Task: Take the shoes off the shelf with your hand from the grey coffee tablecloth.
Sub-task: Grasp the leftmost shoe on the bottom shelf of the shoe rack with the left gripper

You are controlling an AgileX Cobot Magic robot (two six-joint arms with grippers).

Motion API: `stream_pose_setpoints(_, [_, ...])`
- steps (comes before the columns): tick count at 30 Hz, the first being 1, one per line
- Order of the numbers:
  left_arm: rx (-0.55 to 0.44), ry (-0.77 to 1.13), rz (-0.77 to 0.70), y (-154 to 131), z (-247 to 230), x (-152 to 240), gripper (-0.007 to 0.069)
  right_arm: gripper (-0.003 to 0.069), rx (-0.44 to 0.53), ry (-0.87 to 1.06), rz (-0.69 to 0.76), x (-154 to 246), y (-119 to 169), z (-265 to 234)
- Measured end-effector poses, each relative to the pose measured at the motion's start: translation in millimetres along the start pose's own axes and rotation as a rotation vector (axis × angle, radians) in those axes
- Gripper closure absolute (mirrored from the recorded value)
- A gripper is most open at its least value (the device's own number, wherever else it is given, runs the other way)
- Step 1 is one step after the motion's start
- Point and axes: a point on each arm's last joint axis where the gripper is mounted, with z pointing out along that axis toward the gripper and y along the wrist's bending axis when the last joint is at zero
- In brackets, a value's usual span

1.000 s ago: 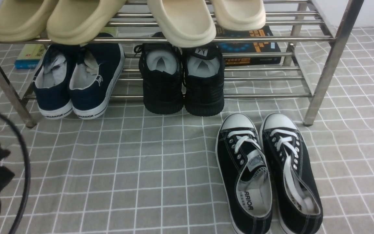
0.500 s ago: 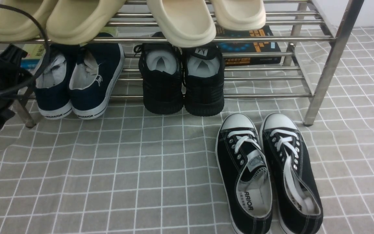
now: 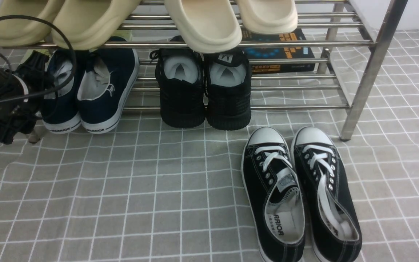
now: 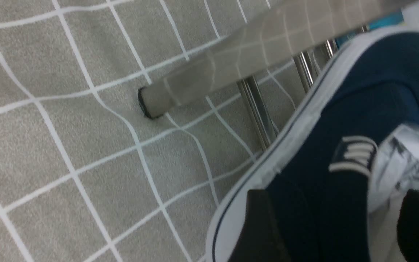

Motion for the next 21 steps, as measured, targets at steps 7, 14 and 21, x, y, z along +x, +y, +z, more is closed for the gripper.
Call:
stream_pose_setpoints(7, [0.015, -0.026, 0.002, 0, 5, -2, 0.0123, 0.0423, 0.000, 0.000, 0.000, 0, 0, 0])
stream_pose_setpoints(14, [0.000, -0.016, 0.006, 4, 14, 2, 0.0157, 0.0421, 0.000, 0.000, 0.000, 0, 0, 0])
stream_pose_setpoints(21, [0.002, 0.001, 0.013, 5, 19, 5, 0.0225, 0.0421, 0.000, -0.001, 0.000, 0, 0, 0])
